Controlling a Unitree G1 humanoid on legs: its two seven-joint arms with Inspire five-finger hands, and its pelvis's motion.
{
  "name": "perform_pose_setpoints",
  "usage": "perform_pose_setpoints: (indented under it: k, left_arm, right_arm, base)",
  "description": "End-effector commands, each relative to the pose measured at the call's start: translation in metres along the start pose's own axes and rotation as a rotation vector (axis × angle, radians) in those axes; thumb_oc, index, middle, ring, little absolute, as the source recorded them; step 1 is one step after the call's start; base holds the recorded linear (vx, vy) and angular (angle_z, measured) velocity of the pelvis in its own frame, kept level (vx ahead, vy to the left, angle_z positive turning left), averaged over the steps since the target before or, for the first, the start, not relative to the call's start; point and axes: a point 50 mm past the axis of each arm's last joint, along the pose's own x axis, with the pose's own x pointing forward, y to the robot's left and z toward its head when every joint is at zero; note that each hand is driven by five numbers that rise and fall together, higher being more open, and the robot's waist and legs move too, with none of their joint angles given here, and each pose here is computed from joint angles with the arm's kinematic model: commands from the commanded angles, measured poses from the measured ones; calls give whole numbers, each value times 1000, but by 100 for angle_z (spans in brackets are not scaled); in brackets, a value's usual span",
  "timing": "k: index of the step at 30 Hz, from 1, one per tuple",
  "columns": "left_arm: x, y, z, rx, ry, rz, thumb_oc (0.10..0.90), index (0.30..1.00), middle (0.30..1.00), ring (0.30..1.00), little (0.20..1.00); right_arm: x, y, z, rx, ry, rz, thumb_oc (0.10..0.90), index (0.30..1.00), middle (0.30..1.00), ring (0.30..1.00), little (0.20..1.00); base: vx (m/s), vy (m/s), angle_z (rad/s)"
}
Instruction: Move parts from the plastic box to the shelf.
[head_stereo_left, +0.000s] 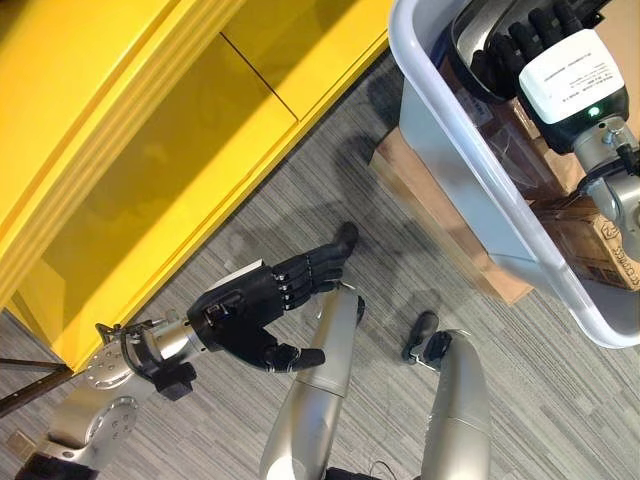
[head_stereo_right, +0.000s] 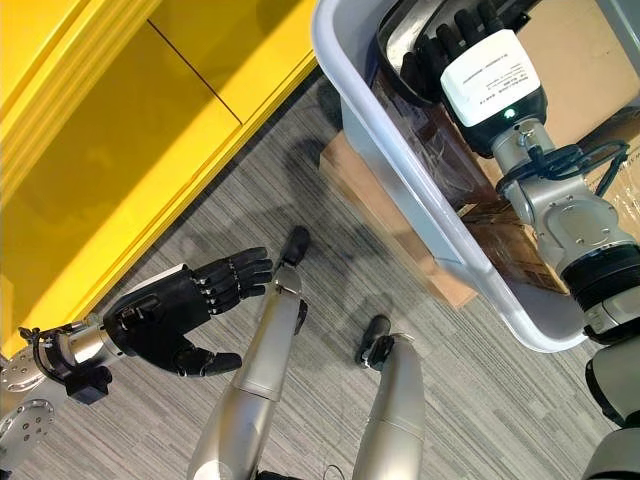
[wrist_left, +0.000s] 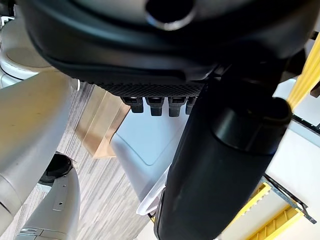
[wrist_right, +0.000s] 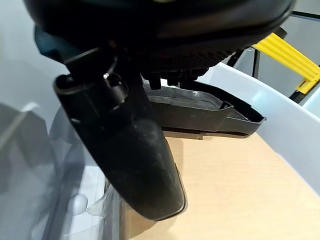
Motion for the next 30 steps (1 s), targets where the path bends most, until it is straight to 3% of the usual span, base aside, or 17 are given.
perform_pose_setpoints:
  k: [1, 6, 17, 29, 30]
  left_arm:
    - [7, -13, 18, 42, -128, -91, 900, 1000, 1000, 1000, 1000]
    - [9, -16, 15, 32, -134, -101, 900, 1000, 1000, 1000, 1000]
    - [13, -19, 16, 31, -143, -103, 900, 1000, 1000, 1000, 1000]
    - [10, -20, 16, 31, -134, -96, 900, 1000, 1000, 1000, 1000]
    - [9, -20, 16, 28, -136, -96, 900, 1000, 1000, 1000, 1000]
  right_arm:
    - [7, -32, -61, -64, 260, -104, 900, 1000, 1000, 1000, 1000]
    - [4, -34, -75, -9, 382, -155, 900, 1000, 1000, 1000, 1000]
    - [7, -41, -87, -21, 451, -108, 900, 1000, 1000, 1000, 1000]
    - [8, -43, -92, -74, 396, -1, 900, 1000, 1000, 1000, 1000]
    - [9, -45, -92, -70, 385, 15, 859, 942, 942, 942, 942]
  base:
    - [0, 0, 0]
    - [9, 29, 1]
    - [1, 13, 1]
    - [12, -2, 3]
    - [0, 0, 0]
